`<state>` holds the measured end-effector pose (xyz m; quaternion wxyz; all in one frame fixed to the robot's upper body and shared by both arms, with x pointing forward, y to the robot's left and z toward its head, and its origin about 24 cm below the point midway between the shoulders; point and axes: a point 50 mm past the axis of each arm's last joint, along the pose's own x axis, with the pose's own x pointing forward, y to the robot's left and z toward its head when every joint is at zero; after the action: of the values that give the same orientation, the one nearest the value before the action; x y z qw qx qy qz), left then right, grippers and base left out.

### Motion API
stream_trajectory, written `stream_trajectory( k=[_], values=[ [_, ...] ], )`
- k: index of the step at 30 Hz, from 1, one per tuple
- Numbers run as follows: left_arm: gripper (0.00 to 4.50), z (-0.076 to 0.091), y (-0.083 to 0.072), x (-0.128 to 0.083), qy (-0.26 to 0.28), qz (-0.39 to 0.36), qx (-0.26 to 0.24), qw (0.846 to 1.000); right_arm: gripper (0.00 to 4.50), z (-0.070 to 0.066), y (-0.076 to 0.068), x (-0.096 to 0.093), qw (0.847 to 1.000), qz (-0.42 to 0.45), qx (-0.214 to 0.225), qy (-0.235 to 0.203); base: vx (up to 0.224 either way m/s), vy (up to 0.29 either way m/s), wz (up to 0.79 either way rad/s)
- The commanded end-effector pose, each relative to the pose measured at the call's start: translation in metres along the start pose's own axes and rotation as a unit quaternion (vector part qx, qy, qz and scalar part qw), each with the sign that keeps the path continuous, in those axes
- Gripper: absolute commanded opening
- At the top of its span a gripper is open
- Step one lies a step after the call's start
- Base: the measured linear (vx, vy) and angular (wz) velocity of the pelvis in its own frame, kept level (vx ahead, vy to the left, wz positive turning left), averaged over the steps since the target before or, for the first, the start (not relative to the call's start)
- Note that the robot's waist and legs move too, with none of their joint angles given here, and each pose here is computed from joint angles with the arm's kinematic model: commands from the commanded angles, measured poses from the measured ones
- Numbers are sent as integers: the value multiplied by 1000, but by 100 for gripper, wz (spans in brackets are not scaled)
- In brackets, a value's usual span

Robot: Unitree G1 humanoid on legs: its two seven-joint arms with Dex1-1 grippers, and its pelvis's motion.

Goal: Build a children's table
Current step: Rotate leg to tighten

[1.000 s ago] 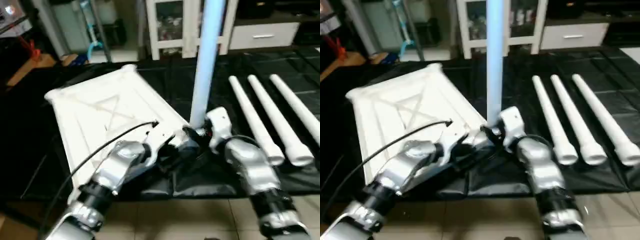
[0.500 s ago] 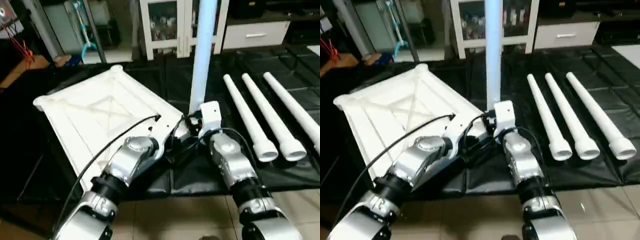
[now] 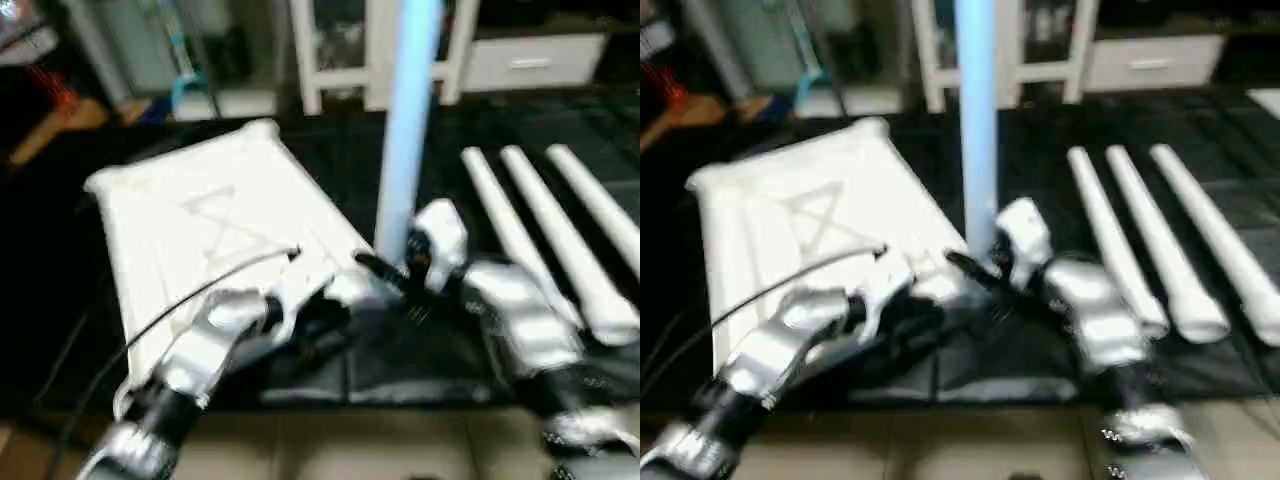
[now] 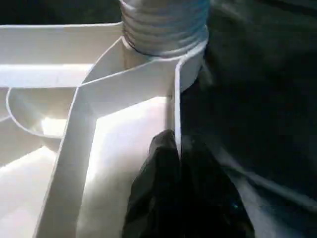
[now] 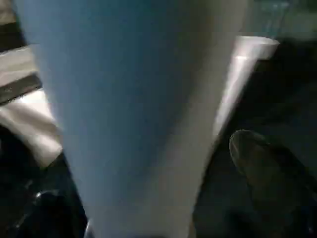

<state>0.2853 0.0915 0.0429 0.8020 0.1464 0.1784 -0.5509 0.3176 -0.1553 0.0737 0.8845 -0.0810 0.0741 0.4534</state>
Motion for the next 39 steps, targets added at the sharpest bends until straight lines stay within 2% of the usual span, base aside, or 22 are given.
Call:
stream_trajectory(
  k=[1, 4, 6, 14, 19, 24, 25, 29, 36, 37, 38, 39],
  values=[
    [0, -5, -11, 1, 15, -44, 6, 999, 411, 2, 5, -2, 999, 32, -4, 2, 0, 0, 0],
    [0, -8, -17, -2, 21, -72, 13, 997, 411, 2, 8, -16, 996, 81, -10, 23, 0, 0, 0],
    [0, -8, -15, -3, 25, -66, 17, 997, 411, 1, 9, -21, 994, 104, -11, 38, 0, 0, 0],
    [0, -8, -14, -5, 29, -71, 22, 997, 411, -5, 12, -32, 987, 142, -17, 74, 0, 0, 0],
    [0, -9, -15, -7, 33, -76, 23, 996, 365, -7, 6, -36, 987, 133, -20, 91, 0, 0, 0],
    [0, -9, -15, -7, 34, -77, 22, 996, 320, -7, 5, -33, 988, 126, -15, 85, 0, 0, 0],
    [0, -10, -15, -7, 34, -77, 22, 996, 300, -7, 6, -32, 988, 127, -14, 85, 0, 0, 0],
    [0, -10, -16, -6, 34, -78, 21, 996, 280, -8, 7, -32, 987, 133, -15, 88, 0, 0, 0],
    [0, -11, -17, -5, 34, -76, 13, 996, 272, -13, 6, -28, 989, 115, -16, 88, 0, 0, 0],
    [0, -11, -17, -5, 32, -73, 9, 997, 272, -14, 5, -27, 991, 104, -14, 85, 0, 0, 0],
    [0, -9, -13, -2, 24, -46, -6, 999, 272, -20, 3, -18, 996, 45, -1, 77, 0, 0, 0],
    [0, -9, -12, -2, 23, -44, -7, 999, 272, -20, 3, -17, 996, 41, 0, 77, 0, 0, 0]
  ],
)
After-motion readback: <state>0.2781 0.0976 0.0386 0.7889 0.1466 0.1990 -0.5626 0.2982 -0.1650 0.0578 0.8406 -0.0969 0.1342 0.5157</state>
